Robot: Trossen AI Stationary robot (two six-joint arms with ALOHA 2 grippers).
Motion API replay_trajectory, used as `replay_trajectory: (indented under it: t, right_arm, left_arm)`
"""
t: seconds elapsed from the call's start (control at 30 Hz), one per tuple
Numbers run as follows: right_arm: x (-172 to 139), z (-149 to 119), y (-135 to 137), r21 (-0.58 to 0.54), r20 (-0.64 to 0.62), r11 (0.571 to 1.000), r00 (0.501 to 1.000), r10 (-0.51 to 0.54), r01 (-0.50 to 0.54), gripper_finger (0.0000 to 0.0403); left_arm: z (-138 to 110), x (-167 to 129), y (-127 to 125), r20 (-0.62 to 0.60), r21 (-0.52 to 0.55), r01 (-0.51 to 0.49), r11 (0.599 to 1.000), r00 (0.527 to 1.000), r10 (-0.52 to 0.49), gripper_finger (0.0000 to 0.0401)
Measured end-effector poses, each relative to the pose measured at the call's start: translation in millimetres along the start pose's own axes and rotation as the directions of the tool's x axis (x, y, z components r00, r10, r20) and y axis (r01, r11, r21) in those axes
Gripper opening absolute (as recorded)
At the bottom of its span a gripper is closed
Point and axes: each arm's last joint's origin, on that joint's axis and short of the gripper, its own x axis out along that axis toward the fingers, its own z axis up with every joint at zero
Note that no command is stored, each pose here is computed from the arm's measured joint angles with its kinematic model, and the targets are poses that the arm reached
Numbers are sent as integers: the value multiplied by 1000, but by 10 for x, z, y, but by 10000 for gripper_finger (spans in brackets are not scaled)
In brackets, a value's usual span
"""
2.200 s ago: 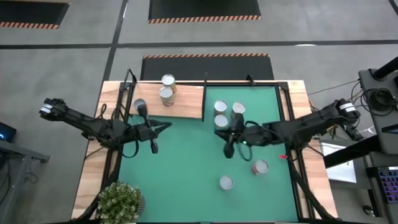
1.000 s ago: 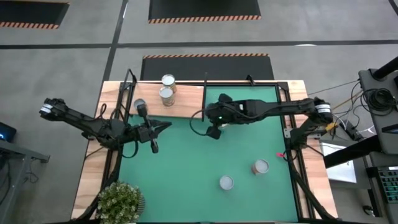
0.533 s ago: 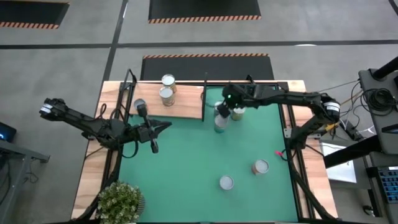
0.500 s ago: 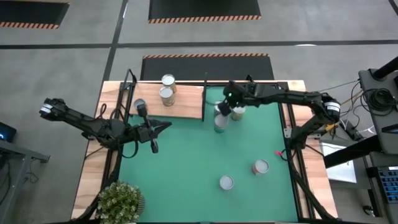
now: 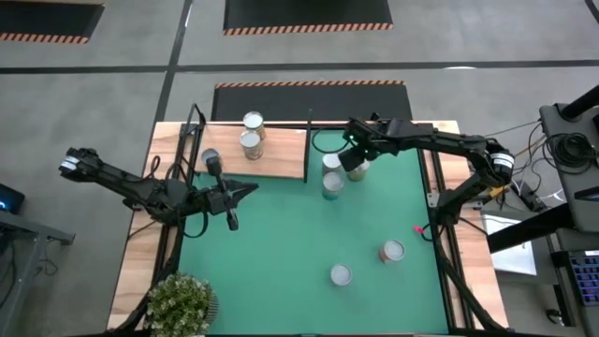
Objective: Pick and place cans onto a shelf
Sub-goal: Put the large canned oranges on the shelf
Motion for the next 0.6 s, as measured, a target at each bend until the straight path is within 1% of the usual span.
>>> replay_trajectory:
  t: [0.17, 0.33, 0.47, 0.6]
  right_arm:
    - [27, -20, -7, 22, -8, 1000, 1000, -5, 6, 259]
    - [117, -89, -22, 36, -37, 999, 999, -25, 26, 331]
    - [192, -149, -42, 34, -58, 999, 998, -39, 41, 364]
    - [249, -174, -45, 34, -55, 999, 998, -37, 39, 369]
  left_arm:
    - [0, 0, 0, 0, 0, 0, 1000, 1000, 0, 0]
    - [0, 0, 0, 0, 0, 0, 1000, 1000, 0, 0]
    - [0, 0, 0, 0, 0, 0, 1000, 1000, 0, 0]
    - [0, 0, 0, 0, 0, 0, 1000, 1000, 0, 0]
